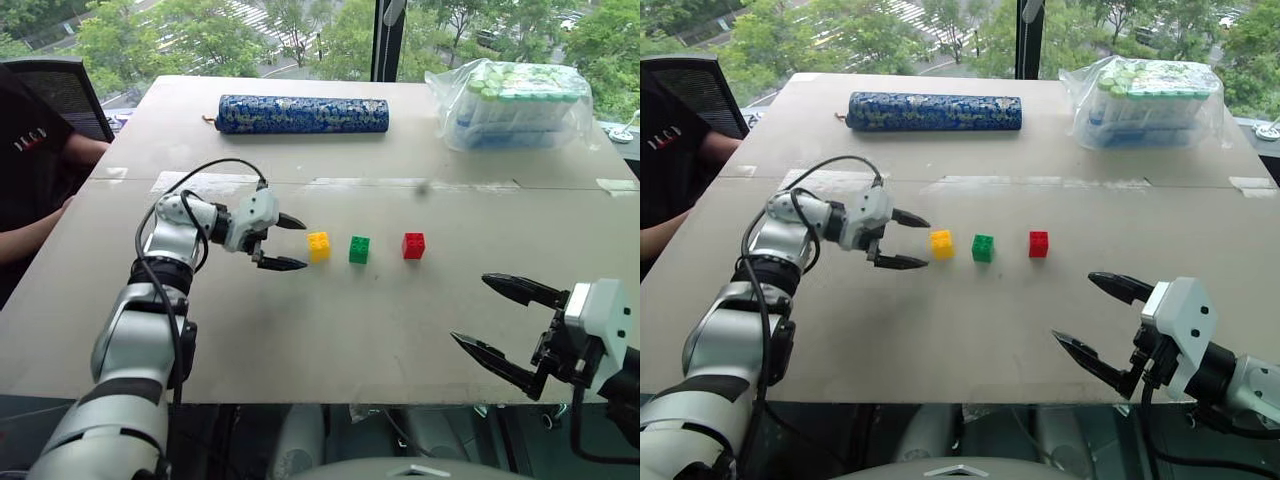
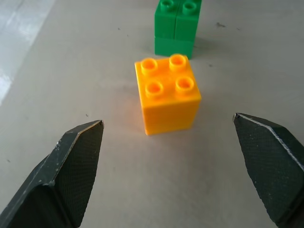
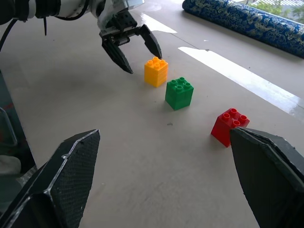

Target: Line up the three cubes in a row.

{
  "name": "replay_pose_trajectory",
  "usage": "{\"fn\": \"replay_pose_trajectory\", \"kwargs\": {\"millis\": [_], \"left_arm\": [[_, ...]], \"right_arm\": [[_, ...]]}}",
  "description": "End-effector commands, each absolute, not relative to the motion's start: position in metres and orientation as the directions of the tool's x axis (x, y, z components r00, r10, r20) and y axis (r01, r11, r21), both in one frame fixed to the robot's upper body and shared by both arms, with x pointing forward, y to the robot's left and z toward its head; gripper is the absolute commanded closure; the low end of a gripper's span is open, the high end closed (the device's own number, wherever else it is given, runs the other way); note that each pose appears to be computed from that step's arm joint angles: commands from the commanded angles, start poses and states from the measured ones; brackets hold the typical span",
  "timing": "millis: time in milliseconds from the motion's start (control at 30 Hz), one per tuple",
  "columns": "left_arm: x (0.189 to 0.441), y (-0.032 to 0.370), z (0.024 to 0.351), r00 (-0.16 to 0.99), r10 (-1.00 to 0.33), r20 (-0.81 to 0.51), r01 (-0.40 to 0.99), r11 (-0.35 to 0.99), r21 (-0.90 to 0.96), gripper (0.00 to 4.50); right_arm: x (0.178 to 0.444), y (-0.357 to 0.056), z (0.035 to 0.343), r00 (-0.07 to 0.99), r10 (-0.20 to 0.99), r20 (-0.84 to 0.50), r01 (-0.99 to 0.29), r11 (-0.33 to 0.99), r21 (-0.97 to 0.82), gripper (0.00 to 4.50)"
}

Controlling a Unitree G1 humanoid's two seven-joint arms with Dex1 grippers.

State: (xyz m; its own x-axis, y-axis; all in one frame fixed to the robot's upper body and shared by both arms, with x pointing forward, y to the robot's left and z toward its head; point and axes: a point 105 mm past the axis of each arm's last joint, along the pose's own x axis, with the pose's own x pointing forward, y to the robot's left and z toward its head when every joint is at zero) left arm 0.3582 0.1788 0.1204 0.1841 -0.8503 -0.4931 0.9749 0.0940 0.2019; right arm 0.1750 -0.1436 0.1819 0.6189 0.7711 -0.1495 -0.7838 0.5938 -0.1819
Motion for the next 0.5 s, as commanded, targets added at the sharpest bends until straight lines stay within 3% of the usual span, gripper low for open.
{"fn": "replay_pose_trajectory", "kwargs": {"millis": [33, 233, 333, 500], "left_arm": [[0.36, 0.165, 0.136, 0.191, -0.874, -0.447, 0.967, 0.088, 0.241, 0.03], [0.367, 0.151, 0.135, 0.186, -0.862, -0.471, 0.97, 0.086, 0.226, 0.03], [0.365, 0.145, 0.13, 0.151, -0.851, -0.504, 0.972, 0.034, 0.233, 0.81], [0.37, 0.139, 0.131, 0.153, -0.851, -0.502, 0.969, 0.029, 0.246, 3.12]], "right_arm": [[0.176, -0.142, 0.189, 0.613, 0.78, -0.123, -0.784, 0.582, -0.216, 0.0], [0.176, -0.143, 0.19, 0.621, 0.774, -0.128, -0.777, 0.586, -0.23, 0.0], [0.174, -0.143, 0.19, 0.631, 0.765, -0.127, -0.769, 0.595, -0.235, 0.0], [0.171, -0.143, 0.19, 0.646, 0.753, -0.124, -0.756, 0.61, -0.237, 0.0]]}}
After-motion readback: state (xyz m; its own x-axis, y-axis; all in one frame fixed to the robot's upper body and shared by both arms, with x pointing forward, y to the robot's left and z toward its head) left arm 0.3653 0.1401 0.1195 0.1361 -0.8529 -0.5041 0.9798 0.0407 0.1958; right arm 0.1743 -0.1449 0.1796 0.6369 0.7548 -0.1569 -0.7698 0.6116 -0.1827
